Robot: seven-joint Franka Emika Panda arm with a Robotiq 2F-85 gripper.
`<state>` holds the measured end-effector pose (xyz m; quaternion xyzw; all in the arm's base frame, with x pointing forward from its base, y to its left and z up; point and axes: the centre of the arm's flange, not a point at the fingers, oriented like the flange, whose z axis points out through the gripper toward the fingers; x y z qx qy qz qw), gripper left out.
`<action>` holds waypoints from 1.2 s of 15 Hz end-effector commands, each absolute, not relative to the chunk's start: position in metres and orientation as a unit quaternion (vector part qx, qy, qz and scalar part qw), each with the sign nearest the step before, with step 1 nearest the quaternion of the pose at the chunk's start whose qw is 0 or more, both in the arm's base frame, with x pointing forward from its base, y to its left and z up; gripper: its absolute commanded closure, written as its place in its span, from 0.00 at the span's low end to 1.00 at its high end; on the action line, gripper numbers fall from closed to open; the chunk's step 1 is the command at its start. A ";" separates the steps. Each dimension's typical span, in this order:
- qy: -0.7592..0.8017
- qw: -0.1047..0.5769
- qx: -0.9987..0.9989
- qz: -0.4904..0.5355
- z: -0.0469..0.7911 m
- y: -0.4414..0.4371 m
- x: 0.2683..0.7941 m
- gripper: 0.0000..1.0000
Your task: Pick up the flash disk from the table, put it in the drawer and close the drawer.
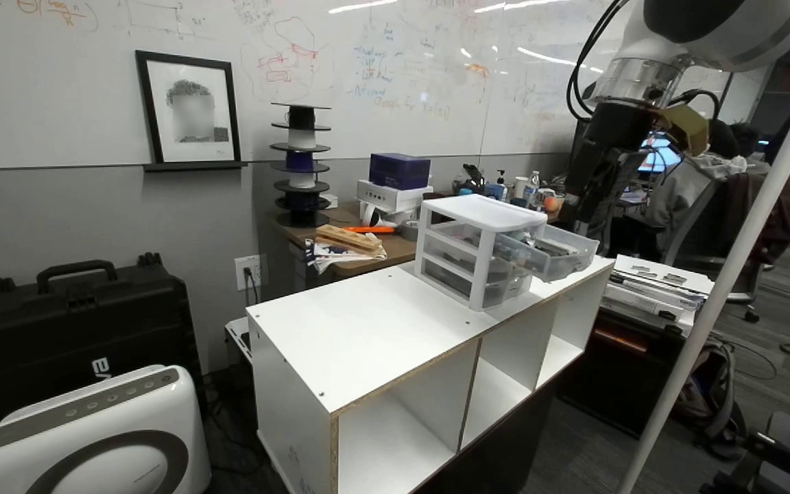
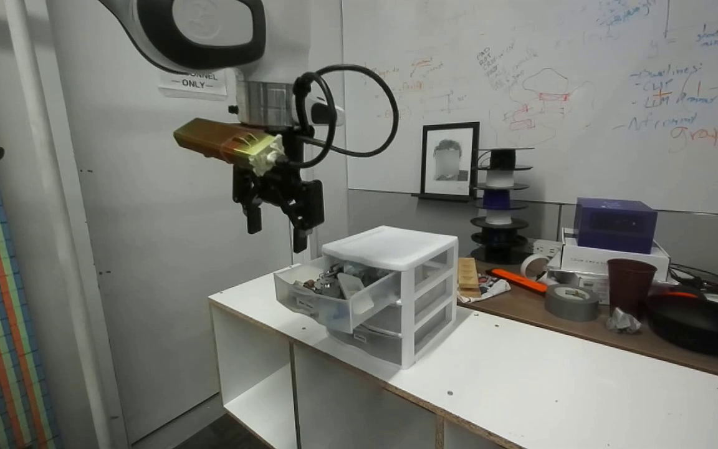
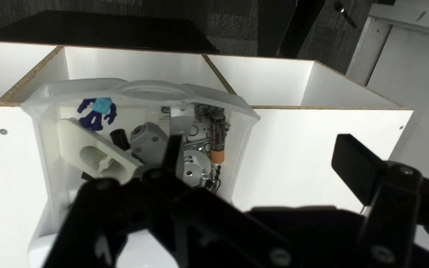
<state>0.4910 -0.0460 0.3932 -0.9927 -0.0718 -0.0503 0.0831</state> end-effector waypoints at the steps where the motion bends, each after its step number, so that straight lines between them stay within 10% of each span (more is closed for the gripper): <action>1: -0.075 0.086 -0.992 -0.048 0.417 -0.028 0.457 0.00; 12: -0.021 0.039 -0.999 0.018 0.361 -0.054 0.441 0.00; 13: -0.018 0.043 -0.999 0.020 0.355 -0.056 0.443 0.25; 18: -0.003 0.047 -0.999 0.003 0.336 -0.059 0.461 0.58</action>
